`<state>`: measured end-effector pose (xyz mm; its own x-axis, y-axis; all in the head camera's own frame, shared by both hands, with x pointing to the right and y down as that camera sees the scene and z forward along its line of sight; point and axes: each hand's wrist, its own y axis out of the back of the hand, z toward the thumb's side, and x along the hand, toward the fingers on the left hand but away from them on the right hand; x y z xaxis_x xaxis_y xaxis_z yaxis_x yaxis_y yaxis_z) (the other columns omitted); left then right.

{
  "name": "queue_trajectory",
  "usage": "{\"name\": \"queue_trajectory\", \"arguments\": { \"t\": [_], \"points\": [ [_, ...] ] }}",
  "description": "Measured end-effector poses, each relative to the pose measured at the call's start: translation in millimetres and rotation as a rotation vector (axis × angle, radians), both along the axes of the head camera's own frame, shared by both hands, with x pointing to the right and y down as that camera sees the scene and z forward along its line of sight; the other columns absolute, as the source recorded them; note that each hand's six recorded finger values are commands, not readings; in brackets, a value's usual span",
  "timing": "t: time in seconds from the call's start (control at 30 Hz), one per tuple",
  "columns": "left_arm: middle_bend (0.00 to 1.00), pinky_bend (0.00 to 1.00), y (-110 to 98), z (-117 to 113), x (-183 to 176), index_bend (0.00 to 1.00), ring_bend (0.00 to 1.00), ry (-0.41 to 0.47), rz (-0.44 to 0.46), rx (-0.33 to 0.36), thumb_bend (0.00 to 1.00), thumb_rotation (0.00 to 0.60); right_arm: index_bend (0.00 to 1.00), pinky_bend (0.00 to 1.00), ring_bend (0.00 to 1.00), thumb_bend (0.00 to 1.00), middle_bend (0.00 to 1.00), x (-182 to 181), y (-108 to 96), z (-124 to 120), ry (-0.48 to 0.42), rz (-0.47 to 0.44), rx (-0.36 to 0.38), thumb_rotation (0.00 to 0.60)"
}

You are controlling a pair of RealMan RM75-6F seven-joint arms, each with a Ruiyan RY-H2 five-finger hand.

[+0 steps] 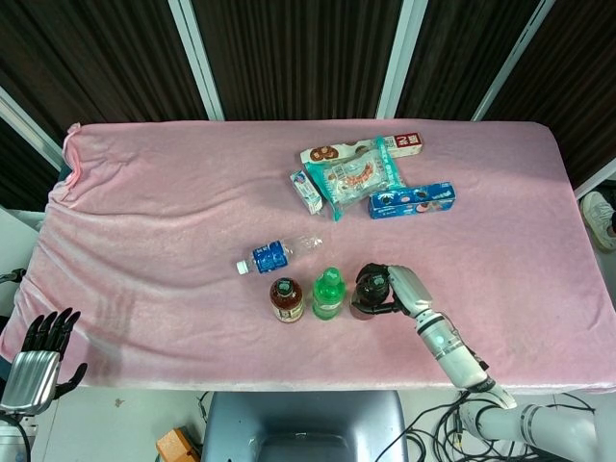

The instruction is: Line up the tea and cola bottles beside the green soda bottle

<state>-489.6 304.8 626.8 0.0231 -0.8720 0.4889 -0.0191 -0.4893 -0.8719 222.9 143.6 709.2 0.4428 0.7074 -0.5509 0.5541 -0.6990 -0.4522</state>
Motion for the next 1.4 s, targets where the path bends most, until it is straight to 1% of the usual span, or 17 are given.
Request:
{"name": "queue_trajectory", "arguments": {
  "t": [0.17,0.27,0.4,0.47,0.5,0.6,0.7,0.83,1.13,1.27,1.4],
  "points": [
    [0.05,0.0,-0.2,0.0,-0.2,0.0,0.0,0.004,-0.002,0.001,0.31,0.6,0.7,0.61,0.55,0.34,0.61,-0.8,1.4,1.5,-0.003,-0.01,-0.002,0.6],
    [0.05,0.0,-0.4,-0.1,-0.8,0.0,0.0,0.004,-0.004,0.001,0.31,0.6,0.57,0.61,0.51,0.34,0.55,-1.2,2.4,2.1,-0.007,-0.014,-0.007,0.6],
    [0.05,0.0,0.0,-0.1,-0.7,0.0,0.0,0.005,-0.003,0.001,0.31,0.6,0.3,0.6,0.44,0.33,0.43,-1.1,3.6,2.5,-0.011,-0.019,-0.017,0.6],
    [0.05,0.0,-0.1,0.0,-0.7,0.0,0.0,0.006,-0.004,0.001,0.31,0.6,0.2,0.59,0.41,0.33,0.39,-1.0,4.6,2.3,-0.018,-0.023,-0.027,0.6],
    [0.05,0.0,-0.8,-0.1,-0.7,0.0,0.0,0.006,-0.004,0.002,0.31,0.6,0.16,0.58,0.39,0.33,0.37,-0.8,5.1,2.2,-0.019,-0.027,-0.03,0.6],
    [0.05,0.0,-1.6,-0.1,-0.8,0.0,0.0,0.007,-0.004,0.001,0.31,0.6,0.1,0.57,0.36,0.34,0.33,-0.6,5.8,1.8,-0.022,-0.034,-0.035,0.6],
    [0.05,0.0,-1.6,-0.2,-1.0,0.0,0.0,0.006,-0.005,0.001,0.31,0.6,0.04,0.55,0.34,0.34,0.29,-0.5,6.1,1.3,-0.023,-0.037,-0.034,0.6],
    [0.05,0.0,-1.1,-0.8,-0.9,0.0,0.0,0.008,-0.005,0.002,0.31,0.6,0.0,0.54,0.3,0.33,0.24,2.1,5.9,-2.6,-0.028,-0.038,-0.027,0.6],
    [0.05,0.0,-1.1,-1.3,-0.1,0.0,0.0,0.008,-0.002,0.005,0.31,0.6,0.0,0.48,0.22,0.34,0.15,13.8,3.2,-16.1,-0.031,-0.03,0.002,0.6],
    [0.05,0.0,-0.7,-2.2,0.5,0.0,0.0,0.008,0.0,0.01,0.31,0.6,0.0,0.45,0.18,0.34,0.12,21.1,1.4,-27.5,-0.038,-0.019,0.038,0.6],
    [0.05,0.0,-0.5,-1.9,0.5,0.0,0.0,0.008,0.001,0.008,0.31,0.6,0.0,0.44,0.17,0.34,0.11,29.4,1.2,-43.7,-0.05,-0.009,0.085,0.6]
  ]
}}
